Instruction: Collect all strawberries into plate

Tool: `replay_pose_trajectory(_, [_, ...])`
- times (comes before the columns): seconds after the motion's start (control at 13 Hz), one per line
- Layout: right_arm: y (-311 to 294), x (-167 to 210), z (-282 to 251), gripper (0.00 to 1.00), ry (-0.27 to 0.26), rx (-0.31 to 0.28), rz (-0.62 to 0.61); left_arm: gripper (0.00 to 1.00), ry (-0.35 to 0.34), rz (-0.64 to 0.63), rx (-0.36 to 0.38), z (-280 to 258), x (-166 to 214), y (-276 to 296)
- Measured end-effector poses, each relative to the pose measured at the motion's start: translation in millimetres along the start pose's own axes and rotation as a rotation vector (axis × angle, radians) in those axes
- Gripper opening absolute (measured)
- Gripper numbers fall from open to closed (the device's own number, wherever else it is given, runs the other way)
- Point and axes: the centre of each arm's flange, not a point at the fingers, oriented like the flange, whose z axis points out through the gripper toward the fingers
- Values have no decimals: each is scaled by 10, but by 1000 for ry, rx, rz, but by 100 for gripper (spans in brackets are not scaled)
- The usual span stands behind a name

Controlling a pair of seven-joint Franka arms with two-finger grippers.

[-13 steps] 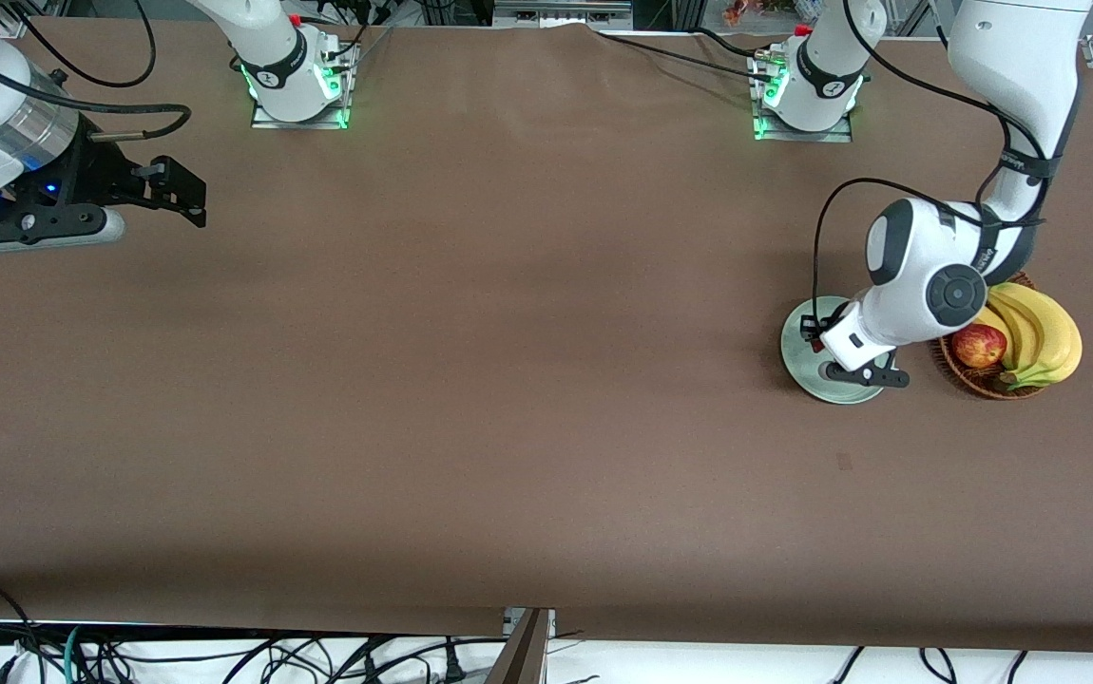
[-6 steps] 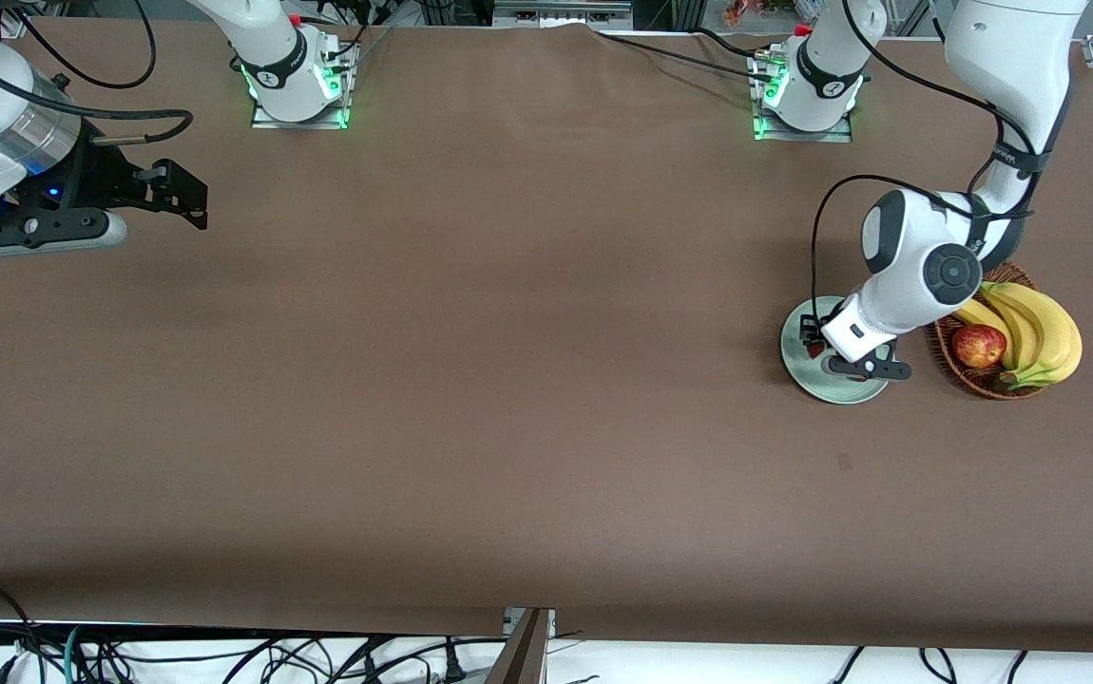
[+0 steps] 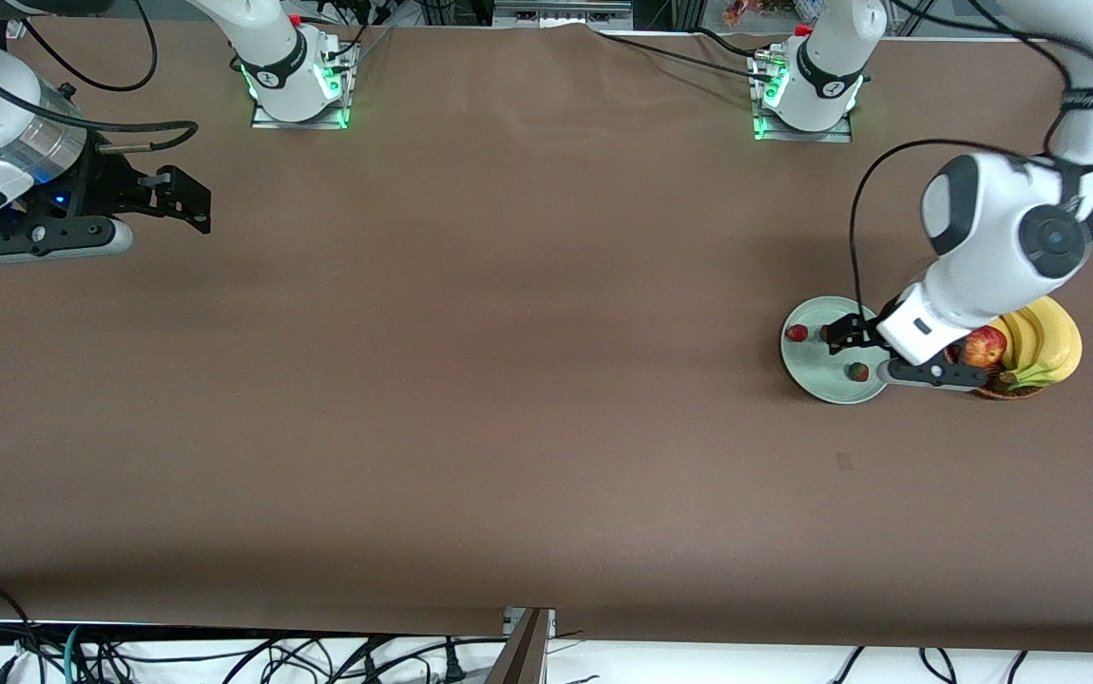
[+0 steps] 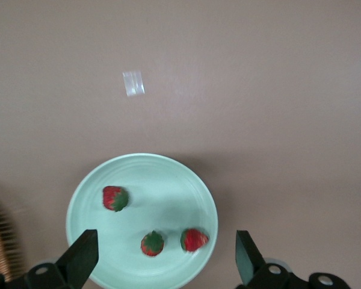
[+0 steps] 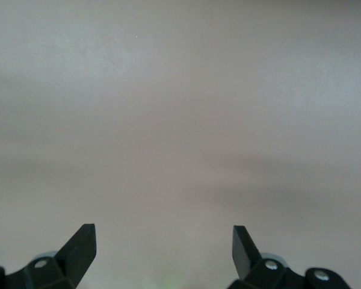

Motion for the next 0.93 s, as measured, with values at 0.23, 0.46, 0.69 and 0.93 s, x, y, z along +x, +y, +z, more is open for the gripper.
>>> replay_pose_trajectory(0.23, [0,20,-15,100,18,2,0,100,5,12,-1,-985,36,72])
replay_pose_trajectory(0.46, [-1,48,-20,100,35,3,0,100,25,20,2,-1715,-143,130])
replay_pose_trajectory(0.69, [-2,71,-12,100,44,4,0,100,-50,-6,4,-2022,-405,45])
replay_pose_trajectory(0.93, [1,83,2,100,43,4,1,100,-94,-141,8,-2080,-482,-62])
